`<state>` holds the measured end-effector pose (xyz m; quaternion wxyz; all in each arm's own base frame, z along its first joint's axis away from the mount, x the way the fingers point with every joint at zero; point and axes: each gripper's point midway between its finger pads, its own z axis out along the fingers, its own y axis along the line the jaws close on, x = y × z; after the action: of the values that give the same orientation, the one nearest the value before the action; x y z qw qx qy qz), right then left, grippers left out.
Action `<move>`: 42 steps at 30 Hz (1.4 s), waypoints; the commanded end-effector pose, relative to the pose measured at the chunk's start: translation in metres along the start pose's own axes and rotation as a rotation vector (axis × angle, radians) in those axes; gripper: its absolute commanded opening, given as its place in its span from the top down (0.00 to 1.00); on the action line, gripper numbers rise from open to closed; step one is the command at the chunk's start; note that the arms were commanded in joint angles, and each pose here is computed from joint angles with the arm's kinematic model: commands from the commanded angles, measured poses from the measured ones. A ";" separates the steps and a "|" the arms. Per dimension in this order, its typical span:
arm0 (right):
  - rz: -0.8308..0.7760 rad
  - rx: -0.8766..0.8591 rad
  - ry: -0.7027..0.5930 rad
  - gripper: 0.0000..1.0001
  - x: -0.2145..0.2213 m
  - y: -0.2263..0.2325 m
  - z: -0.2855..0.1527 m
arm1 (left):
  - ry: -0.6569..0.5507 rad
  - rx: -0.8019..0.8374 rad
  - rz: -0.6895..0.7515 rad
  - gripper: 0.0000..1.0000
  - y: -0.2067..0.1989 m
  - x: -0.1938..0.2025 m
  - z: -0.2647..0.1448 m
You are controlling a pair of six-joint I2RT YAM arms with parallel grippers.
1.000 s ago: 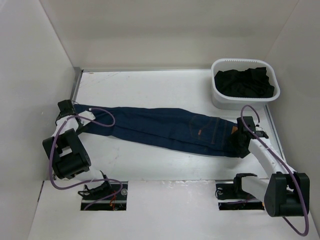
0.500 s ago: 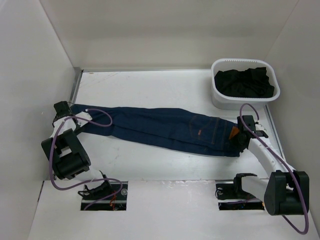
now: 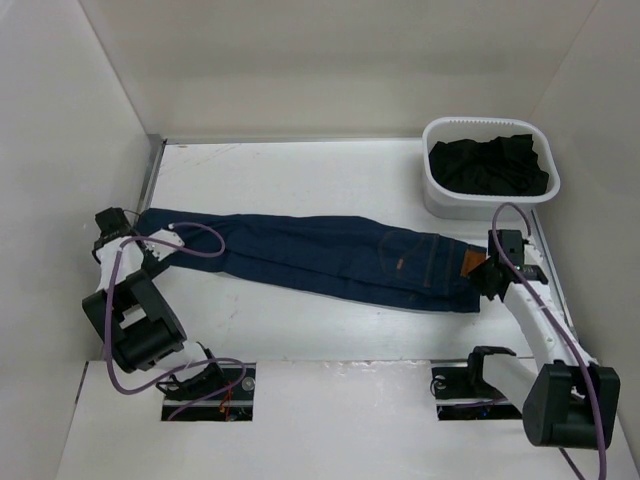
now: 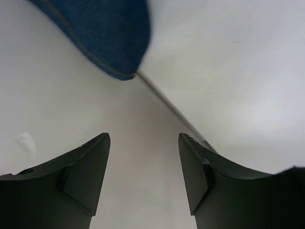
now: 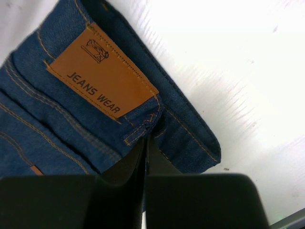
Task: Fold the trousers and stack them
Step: Fold the trousers
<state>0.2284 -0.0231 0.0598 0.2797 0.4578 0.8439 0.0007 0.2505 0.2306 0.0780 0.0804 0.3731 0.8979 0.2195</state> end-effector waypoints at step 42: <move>0.011 0.015 -0.242 1.00 -0.128 -0.005 -0.014 | -0.107 0.108 0.080 0.61 -0.041 -0.051 0.035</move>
<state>0.2540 -0.1101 0.1048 0.3251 0.4668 0.8204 -0.0574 0.2687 0.1875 0.0216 0.0886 0.4239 0.8862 0.1649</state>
